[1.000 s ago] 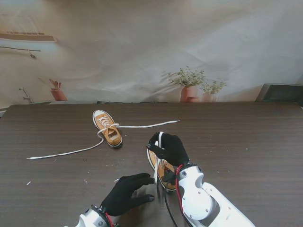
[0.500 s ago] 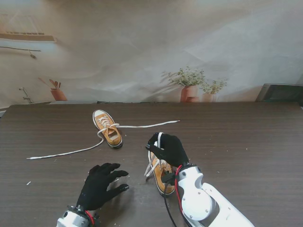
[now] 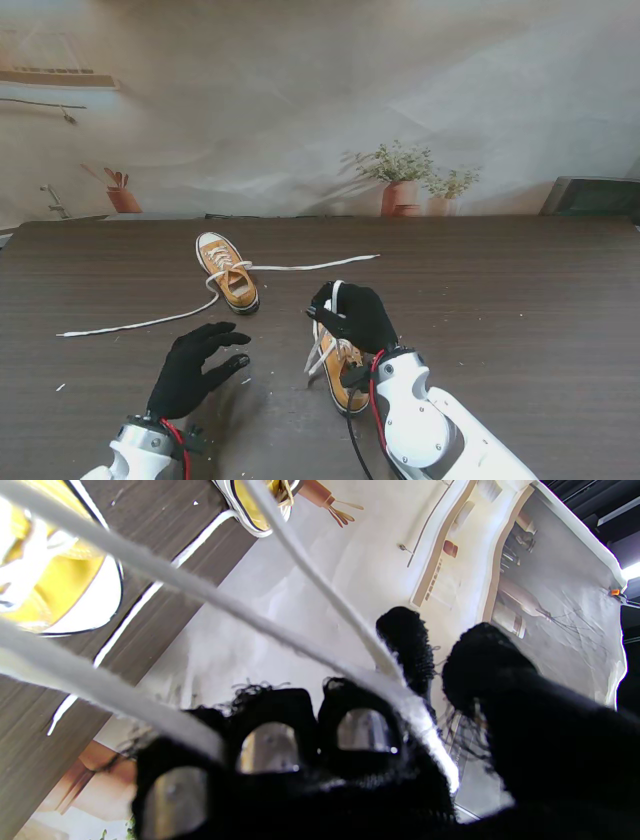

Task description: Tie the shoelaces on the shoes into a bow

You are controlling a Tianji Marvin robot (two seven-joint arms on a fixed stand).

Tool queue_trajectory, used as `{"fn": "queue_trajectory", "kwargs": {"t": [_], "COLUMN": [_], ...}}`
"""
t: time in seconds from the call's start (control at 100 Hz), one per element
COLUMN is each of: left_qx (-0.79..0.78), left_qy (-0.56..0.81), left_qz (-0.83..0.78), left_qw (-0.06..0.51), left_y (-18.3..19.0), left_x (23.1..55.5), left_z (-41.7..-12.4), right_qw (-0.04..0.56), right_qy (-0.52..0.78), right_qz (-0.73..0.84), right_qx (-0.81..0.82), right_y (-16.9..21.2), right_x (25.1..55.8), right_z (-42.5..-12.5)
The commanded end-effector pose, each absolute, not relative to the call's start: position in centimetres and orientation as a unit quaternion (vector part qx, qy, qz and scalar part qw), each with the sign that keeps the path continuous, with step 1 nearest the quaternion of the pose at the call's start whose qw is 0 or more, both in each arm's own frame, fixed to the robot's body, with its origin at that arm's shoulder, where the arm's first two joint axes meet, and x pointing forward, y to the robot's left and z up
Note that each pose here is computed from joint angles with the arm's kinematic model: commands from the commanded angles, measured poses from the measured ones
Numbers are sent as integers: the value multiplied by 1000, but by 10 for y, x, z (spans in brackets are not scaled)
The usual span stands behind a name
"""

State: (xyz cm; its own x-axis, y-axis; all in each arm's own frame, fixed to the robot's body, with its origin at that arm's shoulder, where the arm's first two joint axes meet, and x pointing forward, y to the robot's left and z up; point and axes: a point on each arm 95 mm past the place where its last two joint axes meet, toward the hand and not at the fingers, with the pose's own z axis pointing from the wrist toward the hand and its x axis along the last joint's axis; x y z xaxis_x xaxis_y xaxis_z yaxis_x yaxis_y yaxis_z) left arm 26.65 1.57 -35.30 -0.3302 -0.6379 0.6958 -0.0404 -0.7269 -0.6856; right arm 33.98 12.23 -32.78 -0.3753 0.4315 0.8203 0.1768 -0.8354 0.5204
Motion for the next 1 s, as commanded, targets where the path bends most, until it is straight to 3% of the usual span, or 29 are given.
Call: {"fn": "queue_trajectory", "kwargs": {"t": [0.0,0.2,0.41,0.63,0.99], "left_qx": [-519,-511,-512,-521,-544], "left_qy": [297,275,305,346,347], "left_qz": [-772,-775,-769,-750,-737], "left_qw": [215,252,232,215,201], "left_y": [12,13,-19,-53,-86], "left_x": [267,281,316,338,343], "left_z": [-339,-324,-322,-337,-368], "right_qw": [75,71,66,64,67], "right_qy": [281,287,292,293,296], "right_qz": [784,787,790,793,793], "right_qx": [549,542,535,531,529], "right_y": [124,125,130,132,130], "right_x": [338,336,333,333,330], "right_z": [-326,-324,-322,-319,-317]}}
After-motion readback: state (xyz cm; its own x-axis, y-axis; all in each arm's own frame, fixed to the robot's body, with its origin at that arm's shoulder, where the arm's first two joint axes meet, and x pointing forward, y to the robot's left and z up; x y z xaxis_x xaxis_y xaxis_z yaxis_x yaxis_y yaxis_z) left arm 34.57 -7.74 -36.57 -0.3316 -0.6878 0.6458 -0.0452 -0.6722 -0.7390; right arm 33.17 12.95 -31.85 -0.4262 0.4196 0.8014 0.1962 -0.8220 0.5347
